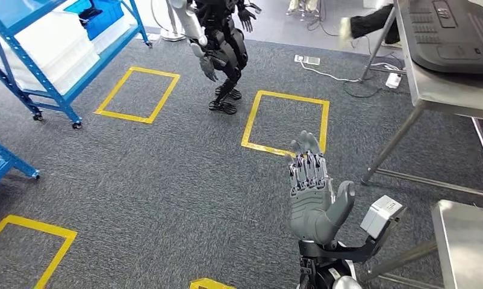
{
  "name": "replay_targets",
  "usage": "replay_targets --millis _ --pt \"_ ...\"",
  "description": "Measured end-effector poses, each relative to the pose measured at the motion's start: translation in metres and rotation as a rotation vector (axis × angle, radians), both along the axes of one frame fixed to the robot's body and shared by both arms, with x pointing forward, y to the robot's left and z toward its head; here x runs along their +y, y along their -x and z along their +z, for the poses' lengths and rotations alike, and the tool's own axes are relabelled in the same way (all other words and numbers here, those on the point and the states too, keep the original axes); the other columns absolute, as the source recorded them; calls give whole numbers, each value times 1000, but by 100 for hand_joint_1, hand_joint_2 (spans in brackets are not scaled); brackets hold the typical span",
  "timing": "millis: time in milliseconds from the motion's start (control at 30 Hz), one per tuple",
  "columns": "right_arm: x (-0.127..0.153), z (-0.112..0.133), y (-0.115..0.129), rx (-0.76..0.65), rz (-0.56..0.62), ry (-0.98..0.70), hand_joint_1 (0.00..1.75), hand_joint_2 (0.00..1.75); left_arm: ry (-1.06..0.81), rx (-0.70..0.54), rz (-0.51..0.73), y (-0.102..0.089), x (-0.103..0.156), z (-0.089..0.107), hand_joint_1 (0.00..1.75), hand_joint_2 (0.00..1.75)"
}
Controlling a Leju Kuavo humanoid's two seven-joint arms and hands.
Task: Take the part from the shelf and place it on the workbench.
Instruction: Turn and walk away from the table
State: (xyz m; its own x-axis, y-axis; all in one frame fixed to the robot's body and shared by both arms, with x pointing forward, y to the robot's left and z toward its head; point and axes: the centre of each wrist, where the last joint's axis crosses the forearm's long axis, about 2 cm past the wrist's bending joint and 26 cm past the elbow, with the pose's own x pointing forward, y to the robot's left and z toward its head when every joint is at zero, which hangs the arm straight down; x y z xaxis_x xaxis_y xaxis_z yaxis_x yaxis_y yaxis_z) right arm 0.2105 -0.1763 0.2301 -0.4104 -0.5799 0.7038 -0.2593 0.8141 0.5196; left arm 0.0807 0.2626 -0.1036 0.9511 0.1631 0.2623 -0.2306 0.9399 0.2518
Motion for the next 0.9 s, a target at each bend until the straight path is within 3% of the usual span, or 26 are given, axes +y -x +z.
replay_targets --millis 900 --pt "2 7 -6 -77 50 64 0 0 16 -45 -22 2 -4 0 0 0"
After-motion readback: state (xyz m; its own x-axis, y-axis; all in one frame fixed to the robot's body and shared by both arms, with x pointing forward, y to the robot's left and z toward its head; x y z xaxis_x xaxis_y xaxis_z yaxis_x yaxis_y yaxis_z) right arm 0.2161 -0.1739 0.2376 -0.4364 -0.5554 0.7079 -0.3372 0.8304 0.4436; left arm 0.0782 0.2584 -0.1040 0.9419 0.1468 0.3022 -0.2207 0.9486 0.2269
